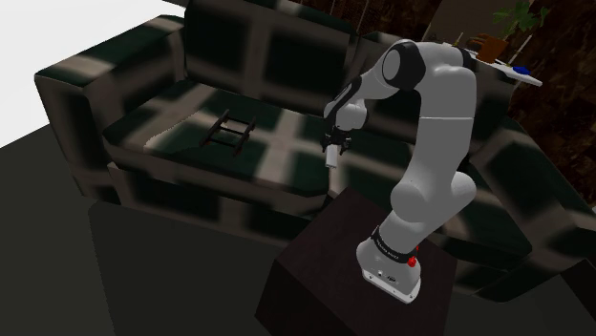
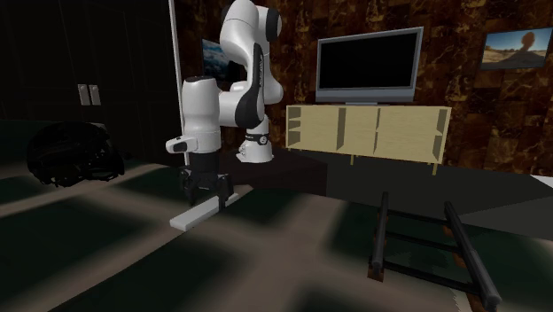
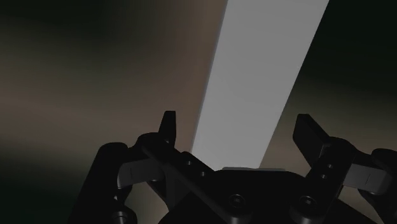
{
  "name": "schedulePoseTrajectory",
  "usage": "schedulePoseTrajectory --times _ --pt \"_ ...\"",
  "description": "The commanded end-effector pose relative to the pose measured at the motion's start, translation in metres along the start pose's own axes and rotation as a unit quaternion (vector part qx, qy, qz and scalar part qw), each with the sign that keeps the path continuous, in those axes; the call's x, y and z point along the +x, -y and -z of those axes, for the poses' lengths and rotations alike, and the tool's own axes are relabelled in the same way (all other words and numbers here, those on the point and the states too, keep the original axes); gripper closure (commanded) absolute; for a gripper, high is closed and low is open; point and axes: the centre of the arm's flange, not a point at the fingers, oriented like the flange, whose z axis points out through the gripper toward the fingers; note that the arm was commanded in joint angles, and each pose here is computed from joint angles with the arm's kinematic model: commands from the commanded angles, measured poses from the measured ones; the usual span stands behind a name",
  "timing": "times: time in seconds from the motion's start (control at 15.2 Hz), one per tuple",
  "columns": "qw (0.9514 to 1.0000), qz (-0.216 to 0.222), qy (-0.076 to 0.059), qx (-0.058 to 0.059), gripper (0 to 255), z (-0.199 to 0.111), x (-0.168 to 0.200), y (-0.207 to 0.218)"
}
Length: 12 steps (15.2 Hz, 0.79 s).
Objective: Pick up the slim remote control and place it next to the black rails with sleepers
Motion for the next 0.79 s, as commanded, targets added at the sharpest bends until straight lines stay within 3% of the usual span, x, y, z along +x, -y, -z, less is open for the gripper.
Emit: schedulePoseTrajectory --times 0.0,0.2,0.26,0.73 --pt "1.0 0.0 0.0 0.0 0 -0.0005 0.0001 0.0001" --pt "1.0 0.0 0.0 0.0 0 -0.0004 0.0001 0.0001" --pt "1.0 0.0 0.0 0.0 255 -0.0004 0.0001 0.0001" --pt "1.0 0.0 0.0 0.0 255 -0.0006 0.0 0.0001"
